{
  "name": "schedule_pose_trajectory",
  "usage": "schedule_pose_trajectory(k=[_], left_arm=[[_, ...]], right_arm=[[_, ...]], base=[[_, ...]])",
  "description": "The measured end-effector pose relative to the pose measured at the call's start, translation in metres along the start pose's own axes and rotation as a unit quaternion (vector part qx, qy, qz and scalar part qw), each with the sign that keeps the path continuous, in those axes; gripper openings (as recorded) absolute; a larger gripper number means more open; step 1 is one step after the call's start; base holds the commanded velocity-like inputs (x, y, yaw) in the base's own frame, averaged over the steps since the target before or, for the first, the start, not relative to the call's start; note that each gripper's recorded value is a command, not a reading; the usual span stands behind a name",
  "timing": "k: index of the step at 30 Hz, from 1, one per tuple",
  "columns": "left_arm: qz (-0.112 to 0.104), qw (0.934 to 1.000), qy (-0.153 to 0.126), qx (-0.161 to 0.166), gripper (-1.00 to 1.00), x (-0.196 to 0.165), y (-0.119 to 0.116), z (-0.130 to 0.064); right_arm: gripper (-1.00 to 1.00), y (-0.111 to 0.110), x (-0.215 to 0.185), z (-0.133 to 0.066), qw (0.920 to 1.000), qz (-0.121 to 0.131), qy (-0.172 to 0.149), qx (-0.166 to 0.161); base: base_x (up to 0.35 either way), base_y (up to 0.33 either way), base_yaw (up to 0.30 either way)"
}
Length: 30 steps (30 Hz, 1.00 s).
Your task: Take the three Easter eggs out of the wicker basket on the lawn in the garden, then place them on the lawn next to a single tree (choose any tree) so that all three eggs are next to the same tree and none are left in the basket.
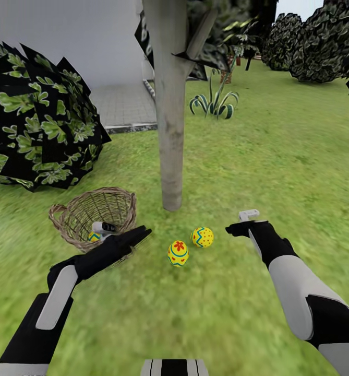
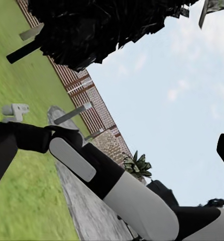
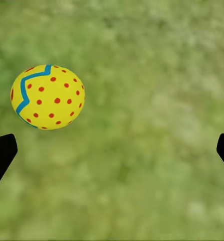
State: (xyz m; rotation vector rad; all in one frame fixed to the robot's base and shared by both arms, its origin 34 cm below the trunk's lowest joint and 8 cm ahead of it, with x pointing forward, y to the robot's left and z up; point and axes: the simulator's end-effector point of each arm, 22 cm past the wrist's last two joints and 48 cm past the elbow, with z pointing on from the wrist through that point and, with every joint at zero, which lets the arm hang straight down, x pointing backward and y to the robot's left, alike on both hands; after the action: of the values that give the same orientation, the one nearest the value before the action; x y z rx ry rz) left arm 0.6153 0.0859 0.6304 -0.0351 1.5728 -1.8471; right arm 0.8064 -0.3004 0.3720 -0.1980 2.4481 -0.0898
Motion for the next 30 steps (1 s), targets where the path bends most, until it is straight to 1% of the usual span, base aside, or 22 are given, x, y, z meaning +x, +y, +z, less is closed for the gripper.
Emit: schedule_pose_trajectory(k=[4,7,8,11,13,14,15,16,19,20,22,23,26,28,30], left_arm=[[0.011,0.9999,-0.005,0.002,1.0,-0.009,-0.009,-0.006],[0.026,0.9996,-0.005,-0.004,1.0,-0.023,-0.015,-0.022],[0.03,0.9995,-0.007,-0.001,1.0,-0.027,-0.019,-0.027],[0.044,0.9985,-0.025,0.021,1.0,-0.046,-0.038,-0.043],[0.041,0.9979,-0.039,0.033,1.0,-0.059,-0.05,-0.058],[0.037,0.9968,-0.064,0.032,1.0,-0.079,-0.057,-0.082],[0.042,0.9958,-0.076,0.029,1.0,-0.087,-0.061,-0.09],[0.045,0.9953,-0.081,0.029,1.0,-0.091,-0.064,-0.094],[0.064,0.9932,-0.094,0.022,1.0,-0.106,-0.074,-0.113],[0.068,0.9926,-0.098,0.024,1.0,-0.109,-0.078,-0.116],[0.083,0.9893,-0.115,0.034,1.0,-0.12,-0.091,-0.13],[0.092,0.9869,-0.127,0.035,1.0,-0.128,-0.097,-0.14],[0.111,0.9807,-0.159,0.026,1.0,-0.144,-0.107,-0.163],[0.118,0.9775,-0.173,0.022,1.0,-0.152,-0.111,-0.173],[0.119,0.9731,-0.196,0.014,1.0,-0.161,-0.111,-0.19]], right_arm=[[1.0,-0.001,-0.01,-0.008,1.0,0.0,-0.008,0.001],[1.0,-0.001,-0.017,-0.014,0.9999,0.0,-0.015,0.001],[1.0,-0.001,-0.019,-0.017,0.9999,0.0,-0.017,0.001],[1.0,-0.002,-0.026,-0.023,0.9997,0.0,-0.023,0.002],[1.0,-0.003,-0.03,-0.027,0.9996,0.0,-0.027,0.002],[1.0,-0.003,-0.032,-0.029,0.9996,0.0,-0.029,0.002],[1.0,-0.003,-0.035,-0.031,0.9995,0.0,-0.031,0.003],[1.0,-0.004,-0.037,-0.034,0.9994,0.0,-0.033,0.003],[1.0,-0.005,-0.043,-0.04,0.9992,0.0,-0.039,0.004],[1.0,-0.005,-0.045,-0.042,0.9992,0.0,-0.041,0.005],[1.0,-0.006,-0.049,-0.047,0.999,0.0,-0.045,0.005],[1.0,-0.006,-0.051,-0.049,0.9989,0.0,-0.047,0.005],[1.0,-0.007,-0.058,-0.056,0.9986,0.0,-0.053,0.006],[1.0,-0.008,-0.062,-0.06,0.9984,0.0,-0.056,0.006],[1.0,-0.006,-0.063,-0.065,0.9986,0.001,-0.053,0.001]], base=[[0.0,0.0,0.0],[0.0,0.0,0.0],[0.0,0.0,0.0],[0.0,0.0,0.0],[0.0,0.0,0.0],[0.0,0.0,0.0],[0.0,0.0,0.0],[0.0,0.0,0.0],[0.0,0.0,0.0],[0.0,0.0,0.0],[0.0,0.0,0.0],[0.0,0.0,0.0],[0.0,0.0,0.0],[0.0,0.0,0.0],[0.0,0.0,0.0]])
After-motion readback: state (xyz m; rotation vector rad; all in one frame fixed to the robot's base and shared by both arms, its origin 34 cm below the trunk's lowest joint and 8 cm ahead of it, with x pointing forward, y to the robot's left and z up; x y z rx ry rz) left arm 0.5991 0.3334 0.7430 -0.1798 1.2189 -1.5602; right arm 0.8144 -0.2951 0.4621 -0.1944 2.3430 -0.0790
